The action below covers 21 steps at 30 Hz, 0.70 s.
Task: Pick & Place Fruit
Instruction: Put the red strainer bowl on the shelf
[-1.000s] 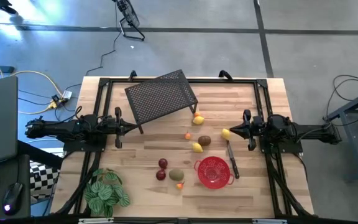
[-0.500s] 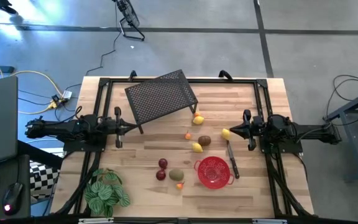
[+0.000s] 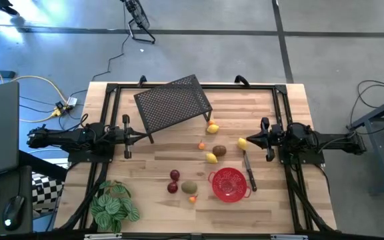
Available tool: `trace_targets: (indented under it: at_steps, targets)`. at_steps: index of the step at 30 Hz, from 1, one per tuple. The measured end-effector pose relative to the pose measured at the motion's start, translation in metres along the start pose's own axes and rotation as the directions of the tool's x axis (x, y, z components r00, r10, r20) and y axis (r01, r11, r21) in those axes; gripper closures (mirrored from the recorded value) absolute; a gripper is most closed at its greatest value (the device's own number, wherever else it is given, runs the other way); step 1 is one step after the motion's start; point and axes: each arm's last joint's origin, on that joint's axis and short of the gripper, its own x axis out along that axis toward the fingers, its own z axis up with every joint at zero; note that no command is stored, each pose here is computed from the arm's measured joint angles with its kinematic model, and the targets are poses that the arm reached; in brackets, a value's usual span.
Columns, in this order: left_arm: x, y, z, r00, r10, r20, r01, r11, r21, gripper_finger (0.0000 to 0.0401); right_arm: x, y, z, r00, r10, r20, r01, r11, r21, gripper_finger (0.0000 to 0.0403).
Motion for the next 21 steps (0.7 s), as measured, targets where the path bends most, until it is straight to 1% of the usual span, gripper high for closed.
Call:
trace_targets:
  at_steps: [2,6,8,11,15,18,21]
  targets:
    - [0.0,0.0,0.0001,1.0,0.0,0.001,0.0,1.0,0.0,0.0401,0.0,0.0,0.0001,1.0,0.0,0.0,0.0,1.0,-0.014,0.04]
    - [0.0,0.0002,0.0006,1.0,0.002,0.006,-0.002,1.0,-0.005,0.0401,0.0,0.0,0.0002,1.0,-0.001,0.001,0.001,0.997,-0.083,0.04]
    - [0.0,0.0003,0.0011,1.0,0.003,0.012,-0.003,1.0,-0.023,0.0401,0.0,0.0,0.0001,1.0,0.0,0.0,0.0,0.995,-0.102,0.04]
    - [0.0,0.0003,0.0012,1.0,0.003,0.013,-0.001,0.991,-0.132,0.0401,0.0,0.0,0.0,1.0,-0.001,0.0,0.001,0.995,-0.099,0.04]
    - [0.0,0.0002,0.001,1.0,0.002,0.01,0.001,0.959,-0.282,0.0401,0.0,0.0,0.0,1.0,-0.001,0.0,0.001,0.995,-0.102,0.04]
    - [0.0,0.0002,0.001,1.0,0.002,0.01,0.002,0.938,-0.347,0.0401,0.0,0.0,0.0,1.0,-0.001,0.0,0.001,0.995,-0.099,0.04]
    - [0.0,0.0002,0.001,1.0,0.002,0.011,0.003,0.924,-0.383,0.0401,0.0,0.0,0.0,1.0,-0.001,0.0,0.001,0.995,-0.099,0.04]
